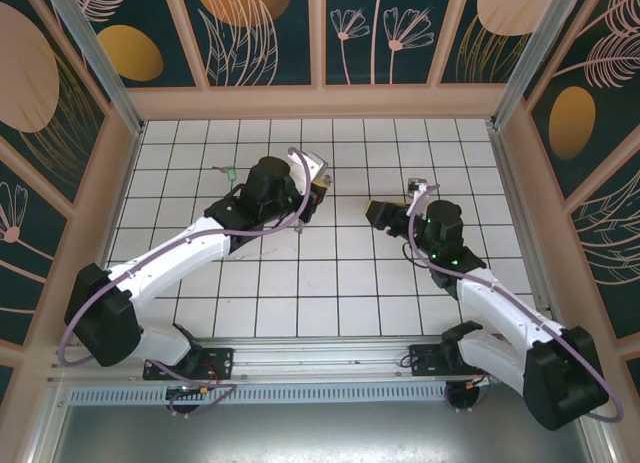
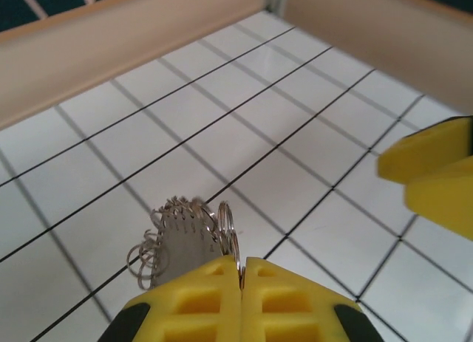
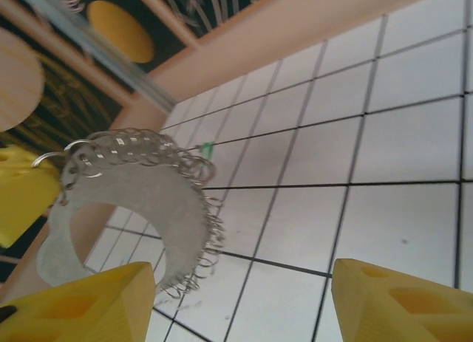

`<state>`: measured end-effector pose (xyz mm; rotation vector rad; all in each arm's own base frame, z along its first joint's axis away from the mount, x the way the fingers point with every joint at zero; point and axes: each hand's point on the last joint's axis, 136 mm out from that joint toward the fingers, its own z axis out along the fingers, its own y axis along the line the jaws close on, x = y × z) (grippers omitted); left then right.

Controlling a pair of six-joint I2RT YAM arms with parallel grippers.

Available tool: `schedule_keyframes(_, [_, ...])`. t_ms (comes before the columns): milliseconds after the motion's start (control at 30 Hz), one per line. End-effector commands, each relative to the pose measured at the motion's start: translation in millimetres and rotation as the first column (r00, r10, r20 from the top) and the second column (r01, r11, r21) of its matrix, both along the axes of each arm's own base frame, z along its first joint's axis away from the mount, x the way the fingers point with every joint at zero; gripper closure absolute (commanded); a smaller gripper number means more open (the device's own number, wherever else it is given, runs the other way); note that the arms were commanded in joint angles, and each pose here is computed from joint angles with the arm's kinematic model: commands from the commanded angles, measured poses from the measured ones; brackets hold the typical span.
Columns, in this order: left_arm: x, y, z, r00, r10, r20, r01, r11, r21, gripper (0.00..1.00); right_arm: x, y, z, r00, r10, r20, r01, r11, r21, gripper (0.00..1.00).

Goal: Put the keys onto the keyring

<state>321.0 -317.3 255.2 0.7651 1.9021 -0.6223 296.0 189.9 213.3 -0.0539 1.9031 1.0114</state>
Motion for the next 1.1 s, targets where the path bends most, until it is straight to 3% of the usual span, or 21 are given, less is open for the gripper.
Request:
schedule_keyframes(0, [-19,-16,38,0.985,-0.148,0.093,0.160,0.979,-0.129,1.00,-14,13,36,0.987,0.120,0.109,-0.123,0.992,0.017,0.39])
schedule_keyframes(267, [-47,-28,58,0.947,-0.310,0.084,0.321,0.913,-0.252,1.00,-34,21,76,0.954,0.211,0.213,-0.227,0.973,0.051,0.51])
schedule_keyframes(500, [-39,-25,46,0.961,-0.272,0.051,0.276,0.933,-0.230,1.00,-33,22,71,0.961,0.205,0.187,-0.224,0.970,0.090,0.52])
schedule_keyframes(767, [-49,-30,43,0.943,-0.333,0.026,0.329,0.912,-0.244,1.00,-49,30,75,0.936,0.285,0.206,-0.317,0.938,0.141,0.59])
schedule_keyframes(933, [-16,-15,17,0.989,-0.146,-0.019,0.142,0.981,-0.135,1.00,-42,27,64,0.954,0.247,0.169,-0.270,0.954,0.130,0.60])
schedule_keyframes(1067, [10,8,-5,0.999,0.041,-0.032,-0.041,0.999,0.001,1.00,-36,22,48,0.971,0.204,0.122,-0.220,0.967,0.129,0.60])
